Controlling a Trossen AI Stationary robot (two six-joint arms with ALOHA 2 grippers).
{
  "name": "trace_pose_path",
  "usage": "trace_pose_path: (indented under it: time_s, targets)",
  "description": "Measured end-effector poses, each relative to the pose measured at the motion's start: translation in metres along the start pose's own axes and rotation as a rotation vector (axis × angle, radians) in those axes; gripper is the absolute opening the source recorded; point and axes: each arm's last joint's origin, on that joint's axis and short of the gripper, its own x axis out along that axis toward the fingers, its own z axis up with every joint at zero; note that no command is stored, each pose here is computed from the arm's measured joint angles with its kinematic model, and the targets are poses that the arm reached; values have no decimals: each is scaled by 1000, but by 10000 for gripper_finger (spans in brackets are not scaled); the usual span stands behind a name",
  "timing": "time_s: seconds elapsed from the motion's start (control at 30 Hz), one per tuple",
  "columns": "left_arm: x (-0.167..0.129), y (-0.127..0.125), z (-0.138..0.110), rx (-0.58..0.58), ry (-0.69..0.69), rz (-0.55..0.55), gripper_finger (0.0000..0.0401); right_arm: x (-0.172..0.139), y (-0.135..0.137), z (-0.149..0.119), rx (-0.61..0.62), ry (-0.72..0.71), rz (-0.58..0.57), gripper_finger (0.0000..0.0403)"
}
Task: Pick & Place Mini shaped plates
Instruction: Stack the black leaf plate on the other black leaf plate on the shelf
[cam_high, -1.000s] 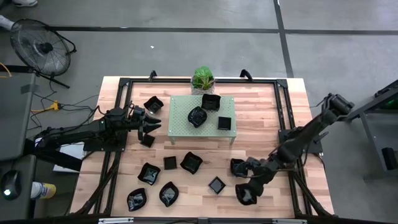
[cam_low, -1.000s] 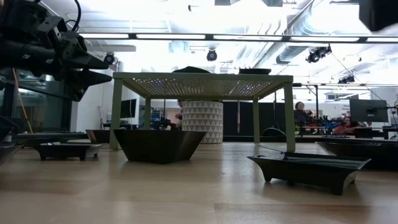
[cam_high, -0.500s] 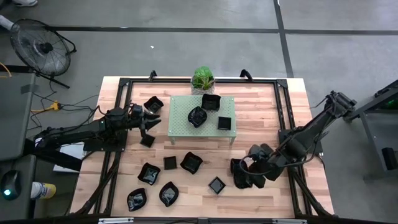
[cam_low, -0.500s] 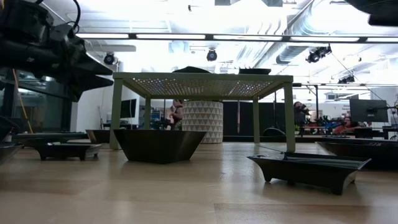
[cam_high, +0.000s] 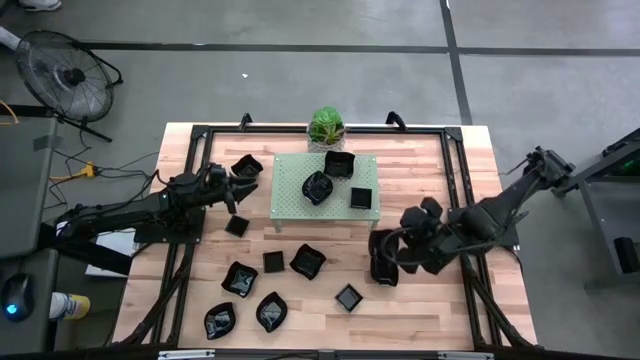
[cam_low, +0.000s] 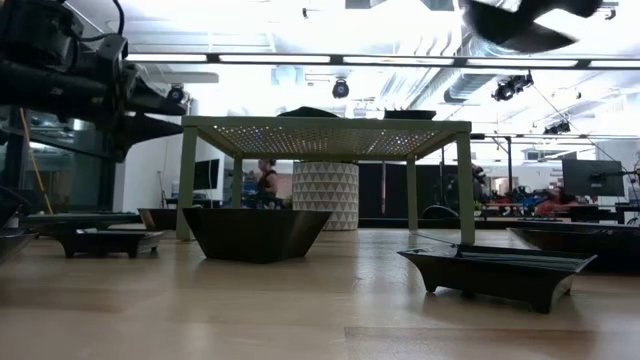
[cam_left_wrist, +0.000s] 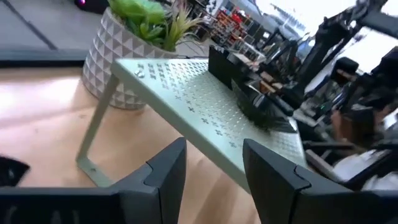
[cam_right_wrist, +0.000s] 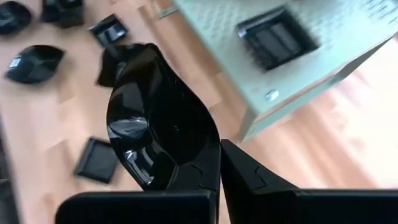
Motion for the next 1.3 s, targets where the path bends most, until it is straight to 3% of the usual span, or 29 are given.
trace_pose_path:
  time_s: [0.27, 0.43, 0.73, 0.97, 1.17, 1.3]
  targets:
    - [0, -2, 2, -236, 1, -40, 156, 1, -18, 45, -68, -123, -106, 0]
    - [-1, -7, 12, -294, -130, -66, 156, 2, -29, 78, -91, -231, -130, 0]
    - [-6, -42, 68, 7, -322, -38, 157, 22, -47, 127, -71, -410, -138, 0]
    - [12, -66, 98, 179, -244, 7, 164, 62, -50, 159, -82, -503, -126, 0]
    - [42, -81, 120, 351, -170, 123, 222, 88, -52, 173, -86, -555, -170, 0]
    - [61, -90, 130, 439, -137, 160, 252, 96, -59, 180, -103, -594, -272, 0]
